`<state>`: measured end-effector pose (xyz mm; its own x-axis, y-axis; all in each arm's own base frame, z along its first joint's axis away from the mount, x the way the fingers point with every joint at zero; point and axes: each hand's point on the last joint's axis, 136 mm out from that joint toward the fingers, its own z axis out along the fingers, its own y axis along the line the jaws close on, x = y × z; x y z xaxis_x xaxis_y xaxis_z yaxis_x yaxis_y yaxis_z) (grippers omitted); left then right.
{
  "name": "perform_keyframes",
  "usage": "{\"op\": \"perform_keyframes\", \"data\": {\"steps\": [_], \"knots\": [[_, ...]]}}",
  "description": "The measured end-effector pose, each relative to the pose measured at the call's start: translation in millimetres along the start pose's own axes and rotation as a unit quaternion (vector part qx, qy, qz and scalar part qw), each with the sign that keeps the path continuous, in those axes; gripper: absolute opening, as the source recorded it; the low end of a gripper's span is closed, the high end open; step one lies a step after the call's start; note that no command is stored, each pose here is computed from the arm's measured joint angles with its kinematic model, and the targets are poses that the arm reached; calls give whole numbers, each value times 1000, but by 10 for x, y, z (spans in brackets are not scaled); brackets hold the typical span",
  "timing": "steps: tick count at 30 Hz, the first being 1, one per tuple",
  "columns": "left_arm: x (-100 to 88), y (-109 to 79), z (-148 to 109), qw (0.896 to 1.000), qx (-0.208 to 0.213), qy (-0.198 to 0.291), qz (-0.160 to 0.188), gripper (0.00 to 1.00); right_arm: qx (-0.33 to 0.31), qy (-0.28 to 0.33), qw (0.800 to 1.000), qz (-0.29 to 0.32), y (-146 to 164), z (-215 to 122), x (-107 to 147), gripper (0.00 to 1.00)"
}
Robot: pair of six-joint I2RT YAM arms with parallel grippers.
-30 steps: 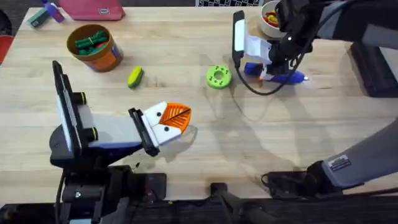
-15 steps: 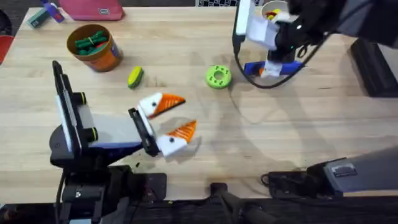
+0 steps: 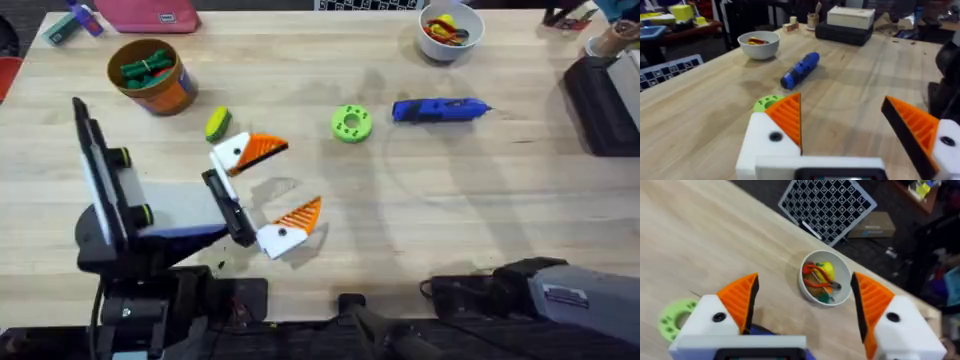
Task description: Pick up the gripper from the table and insert it into the empty holder that is missing its gripper. Then pick up a screw, insert it into the mounting hole, and use the screwdriver to tighten it. Finally, clean up the table by picking up the vegetable and placing it into the bucket.
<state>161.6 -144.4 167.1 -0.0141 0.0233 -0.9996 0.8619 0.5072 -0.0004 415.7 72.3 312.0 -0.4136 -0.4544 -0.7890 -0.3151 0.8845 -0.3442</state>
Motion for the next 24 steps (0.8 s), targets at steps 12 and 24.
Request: {"op": "perform_keyframes", "data": {"steps": [12,24], "knots": [[-93,532,-243,975,-184,29,-125,985,11,58,968,246,-54,-424,338,991],[-630,926,-634,908,-321,173,-207,986,14,168,933,317,148,-402,1116,992]]}}
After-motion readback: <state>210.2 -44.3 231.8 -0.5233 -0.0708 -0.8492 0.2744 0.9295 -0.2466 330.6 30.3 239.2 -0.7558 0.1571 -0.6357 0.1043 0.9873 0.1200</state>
